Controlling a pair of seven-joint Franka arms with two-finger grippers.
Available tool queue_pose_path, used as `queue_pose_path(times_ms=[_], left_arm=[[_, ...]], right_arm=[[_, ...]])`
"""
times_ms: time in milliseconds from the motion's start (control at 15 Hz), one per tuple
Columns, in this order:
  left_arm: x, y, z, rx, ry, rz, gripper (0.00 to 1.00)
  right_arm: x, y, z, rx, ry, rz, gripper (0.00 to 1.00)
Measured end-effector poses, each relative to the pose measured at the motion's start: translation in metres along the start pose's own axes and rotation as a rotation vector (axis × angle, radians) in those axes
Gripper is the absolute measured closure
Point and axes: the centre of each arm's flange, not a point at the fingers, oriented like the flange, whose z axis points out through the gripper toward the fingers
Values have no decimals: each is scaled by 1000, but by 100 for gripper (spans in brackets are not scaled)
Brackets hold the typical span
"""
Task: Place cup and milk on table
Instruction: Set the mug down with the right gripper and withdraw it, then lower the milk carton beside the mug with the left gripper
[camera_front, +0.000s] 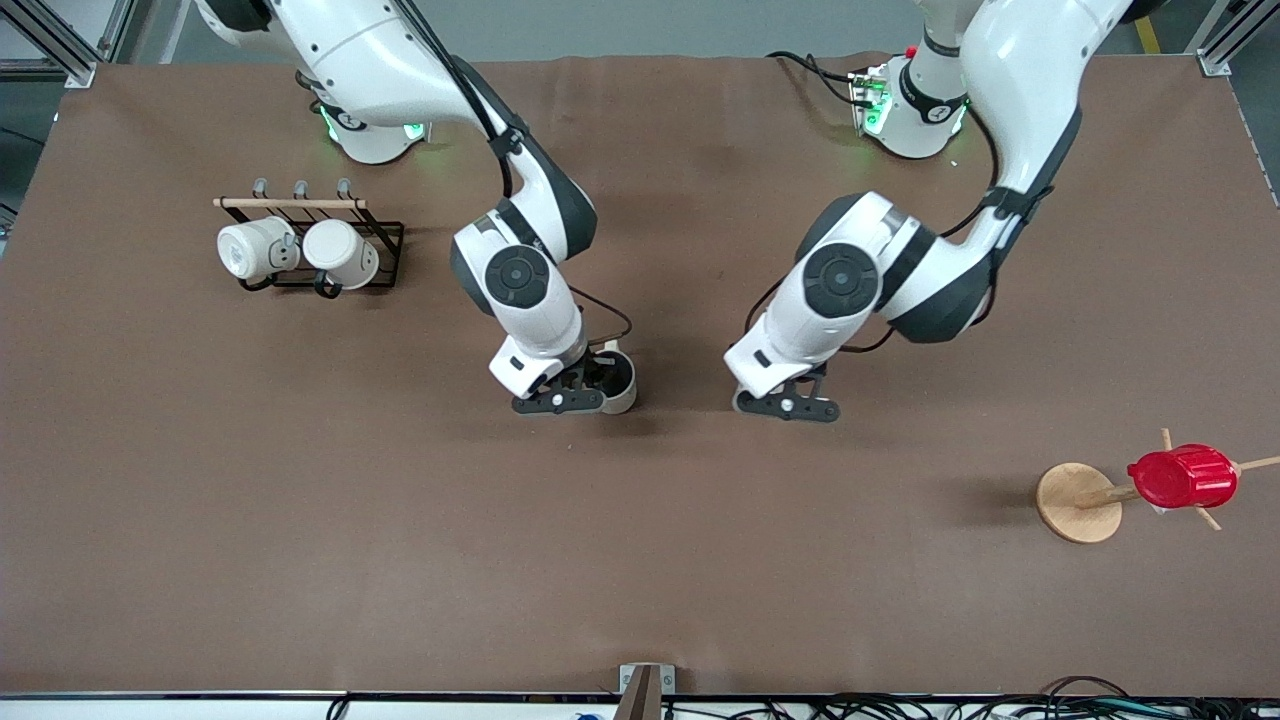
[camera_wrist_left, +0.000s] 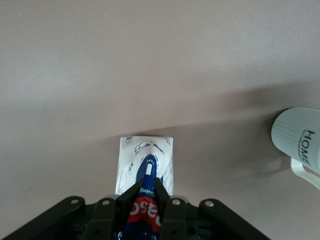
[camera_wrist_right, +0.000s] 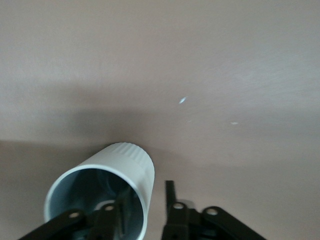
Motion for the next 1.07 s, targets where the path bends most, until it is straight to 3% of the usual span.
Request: queue_pose_path(times_ms=[200,400,667,867,1067], left_arm=[[6,16,12,-16,-5,-14,89],[5,33,-1,-48,12,-1,89],[2,65,-16,-104,24,15,89],[-4,92,-3,-121,5,28,89],[-9,106,5,-125,-7,27,89]], right_arm=[[30,65,-101,-43,11,77,30],[51,195,-230,-52,63,190,2],[34,339,-329,-64,95,268,0],[21,413,-372,-80,64,294,0],[3,452,-396,-82,3,209,0]])
